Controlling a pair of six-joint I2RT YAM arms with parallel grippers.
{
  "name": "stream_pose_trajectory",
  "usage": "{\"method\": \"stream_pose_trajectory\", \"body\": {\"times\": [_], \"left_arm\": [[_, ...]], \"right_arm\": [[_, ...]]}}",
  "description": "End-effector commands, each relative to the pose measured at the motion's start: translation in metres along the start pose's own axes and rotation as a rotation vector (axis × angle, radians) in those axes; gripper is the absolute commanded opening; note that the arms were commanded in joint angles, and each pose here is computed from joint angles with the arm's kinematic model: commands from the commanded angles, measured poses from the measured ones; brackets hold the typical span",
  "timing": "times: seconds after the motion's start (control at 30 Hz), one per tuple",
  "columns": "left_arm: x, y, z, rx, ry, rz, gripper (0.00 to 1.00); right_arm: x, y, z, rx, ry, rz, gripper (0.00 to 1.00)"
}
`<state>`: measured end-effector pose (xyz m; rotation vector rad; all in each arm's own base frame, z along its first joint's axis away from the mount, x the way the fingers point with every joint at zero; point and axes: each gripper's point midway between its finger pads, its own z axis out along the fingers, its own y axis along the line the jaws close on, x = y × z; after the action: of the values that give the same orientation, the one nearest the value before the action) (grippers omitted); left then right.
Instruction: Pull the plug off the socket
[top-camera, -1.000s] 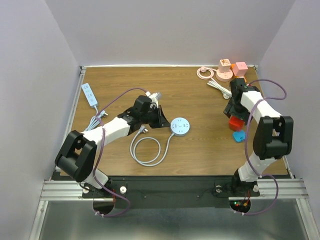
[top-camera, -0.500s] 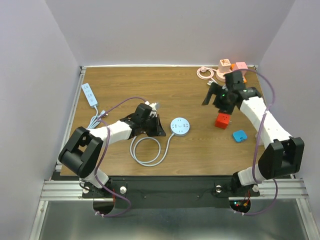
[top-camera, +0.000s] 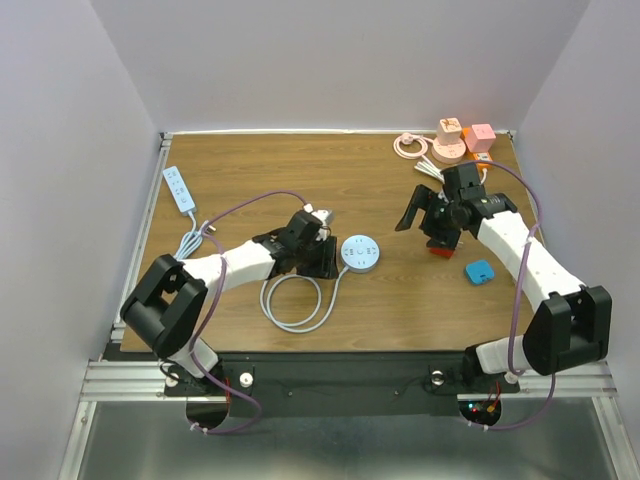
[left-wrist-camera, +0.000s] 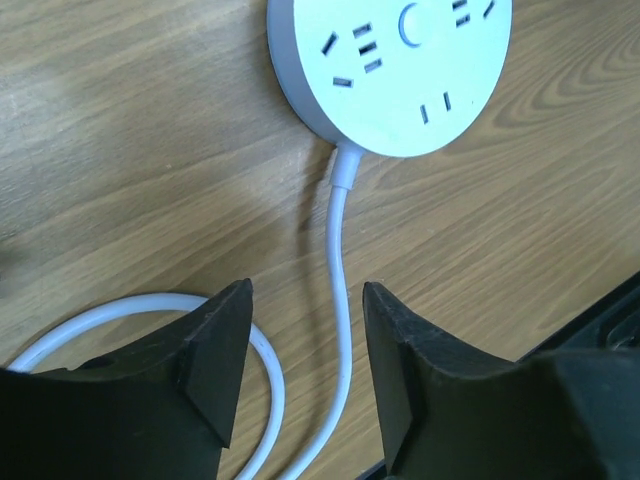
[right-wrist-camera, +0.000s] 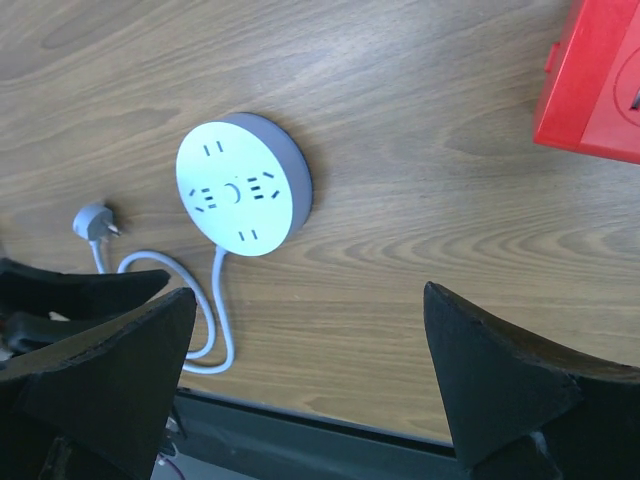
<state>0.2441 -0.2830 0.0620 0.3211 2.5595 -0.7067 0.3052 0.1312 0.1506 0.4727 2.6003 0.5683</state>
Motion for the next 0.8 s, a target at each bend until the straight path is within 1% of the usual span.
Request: {"method": "stream_pose_trajectory", "body": {"times": [0.0,0.03,0.13,0.37,0.4,0.43,0.47,0.5,0.53,0.6,0.7,0.77], "left_arm": [[0.002,-0.008,0.006,0.015,0.032,0.071,0.6],[0.009,-0.006,0.014,0.008,0.061,0.08,0.6],[0.017,-0.005,0.026,-0.003,0.095,0.103,0.6],[0.022,-0.034,0.034,0.062,0.116,0.188,0.59],[0.024,-0.033,0.036,0.056,0.125,0.186,0.54],[0.029,-0.029,0.04,0.044,0.141,0.183,0.46],[0.032,-0.026,0.043,0.032,0.149,0.181,0.35],[0.034,-0.021,0.045,0.015,0.158,0.181,0.07],[0.041,-0.01,0.051,-0.029,0.18,0.178,0.0],[0.041,0.005,0.053,-0.073,0.184,0.17,0.0],[0.024,0.031,0.048,-0.132,0.145,0.121,0.0],[-0.017,0.078,0.033,-0.201,0.065,0.011,0.0]], "right_arm": [[-0.015,0.018,-0.014,-0.07,-0.071,0.0,1.0],[-0.016,0.019,-0.015,-0.074,-0.074,-0.001,1.0],[-0.017,0.02,-0.019,-0.08,-0.083,-0.002,1.0],[-0.017,0.019,-0.023,-0.078,-0.094,-0.006,1.0],[-0.016,0.019,-0.024,-0.078,-0.094,-0.007,1.0],[-0.016,0.019,-0.025,-0.077,-0.095,-0.007,1.0],[-0.017,0.019,-0.025,-0.076,-0.097,-0.009,1.0],[-0.017,0.019,-0.026,-0.077,-0.098,-0.009,1.0],[-0.018,0.02,-0.027,-0.078,-0.102,-0.011,1.0],[-0.02,0.022,-0.029,-0.084,-0.107,-0.013,1.0],[-0.024,0.025,-0.034,-0.086,-0.12,-0.022,1.0],[-0.026,0.027,-0.036,-0.088,-0.124,-0.026,1.0]]}}
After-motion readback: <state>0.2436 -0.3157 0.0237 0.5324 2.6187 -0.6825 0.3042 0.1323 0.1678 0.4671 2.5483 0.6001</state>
